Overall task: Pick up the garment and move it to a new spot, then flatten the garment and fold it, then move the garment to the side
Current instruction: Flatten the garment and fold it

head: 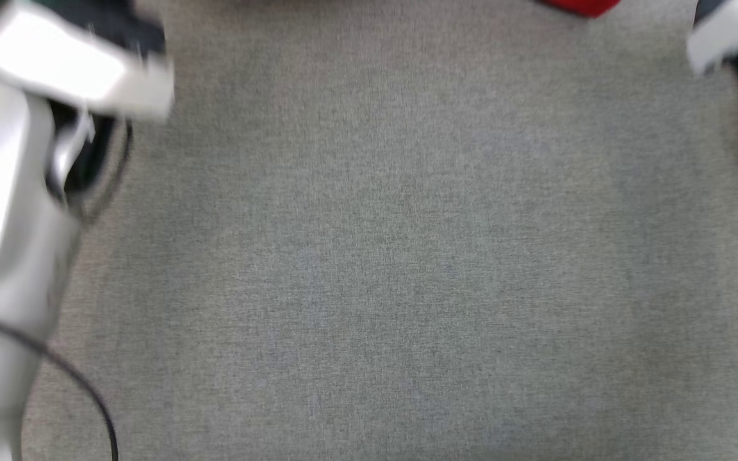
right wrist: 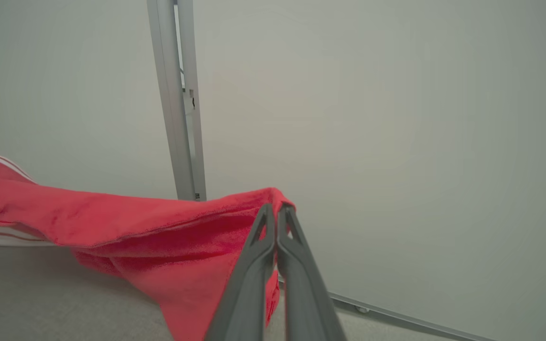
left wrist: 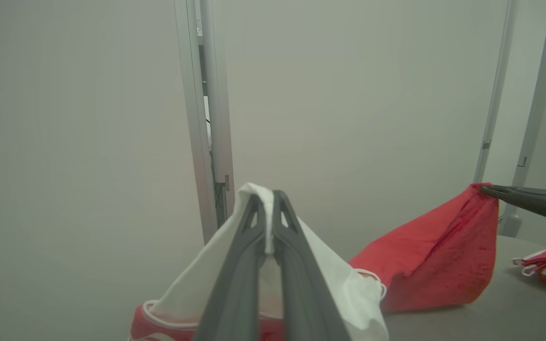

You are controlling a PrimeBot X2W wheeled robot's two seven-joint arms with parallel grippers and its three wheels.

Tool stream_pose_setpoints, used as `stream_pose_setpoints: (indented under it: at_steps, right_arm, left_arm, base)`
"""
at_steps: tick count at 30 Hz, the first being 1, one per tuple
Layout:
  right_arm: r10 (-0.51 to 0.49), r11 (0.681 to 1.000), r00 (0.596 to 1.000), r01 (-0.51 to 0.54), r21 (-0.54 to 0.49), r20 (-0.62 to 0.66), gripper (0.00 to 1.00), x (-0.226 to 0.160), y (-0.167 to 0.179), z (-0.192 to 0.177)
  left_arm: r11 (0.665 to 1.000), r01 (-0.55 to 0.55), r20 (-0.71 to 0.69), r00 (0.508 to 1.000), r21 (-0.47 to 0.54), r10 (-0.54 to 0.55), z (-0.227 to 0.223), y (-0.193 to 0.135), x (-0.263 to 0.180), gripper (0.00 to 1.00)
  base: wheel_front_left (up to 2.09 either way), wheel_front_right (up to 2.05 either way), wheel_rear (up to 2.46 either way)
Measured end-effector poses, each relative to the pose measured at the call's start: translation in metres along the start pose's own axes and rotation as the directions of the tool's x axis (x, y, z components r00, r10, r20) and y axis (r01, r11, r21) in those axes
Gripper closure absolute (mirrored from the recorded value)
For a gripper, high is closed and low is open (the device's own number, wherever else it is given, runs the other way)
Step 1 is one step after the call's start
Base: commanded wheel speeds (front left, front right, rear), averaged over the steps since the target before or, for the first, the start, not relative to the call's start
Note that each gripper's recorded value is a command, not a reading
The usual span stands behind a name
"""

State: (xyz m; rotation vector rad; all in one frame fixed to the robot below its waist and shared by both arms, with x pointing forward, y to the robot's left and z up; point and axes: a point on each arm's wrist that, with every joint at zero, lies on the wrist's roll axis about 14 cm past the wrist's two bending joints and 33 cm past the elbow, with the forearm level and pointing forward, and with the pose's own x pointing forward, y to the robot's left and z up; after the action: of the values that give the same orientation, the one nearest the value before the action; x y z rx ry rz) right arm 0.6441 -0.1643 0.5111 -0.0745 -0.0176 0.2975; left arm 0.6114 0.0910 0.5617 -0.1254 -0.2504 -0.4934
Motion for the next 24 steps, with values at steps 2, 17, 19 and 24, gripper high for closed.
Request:
stream_pose_setpoints:
  at_steps: [2,17,19,24]
  right_arm:
    - [0.007,1.0,1.0,-0.007,0.025,-0.02,1.0,-0.023,0.003,-0.009]
    - [-0.048,0.986,0.993,0.064,0.157,-0.105,1.0,-0.211,0.028,-0.038]
    - [-0.05,0.983,0.993,0.068,0.172,-0.105,1.0,-0.228,0.036,-0.038]
    - [-0.074,0.983,0.992,0.089,0.159,-0.098,1.0,-0.264,0.039,-0.034]
  left_arm:
    - [0.997,-0.022,-0.047,0.999,-0.068,0.019,-0.012,-0.004,-0.031,1.0]
    - [0.866,-0.292,-0.097,0.956,-0.407,0.277,0.028,-0.054,-0.198,1.0]
    - [0.849,-0.322,-0.092,0.945,-0.419,0.313,0.034,-0.057,-0.215,1.0]
    - [0.814,-0.388,-0.071,0.915,-0.433,0.398,0.047,-0.064,-0.254,1.0]
  base:
    - [0.0,0.0,0.0]
    - [0.0,0.0,0.0]
    - [0.0,0.0,0.0]
    - [0.0,0.0,0.0]
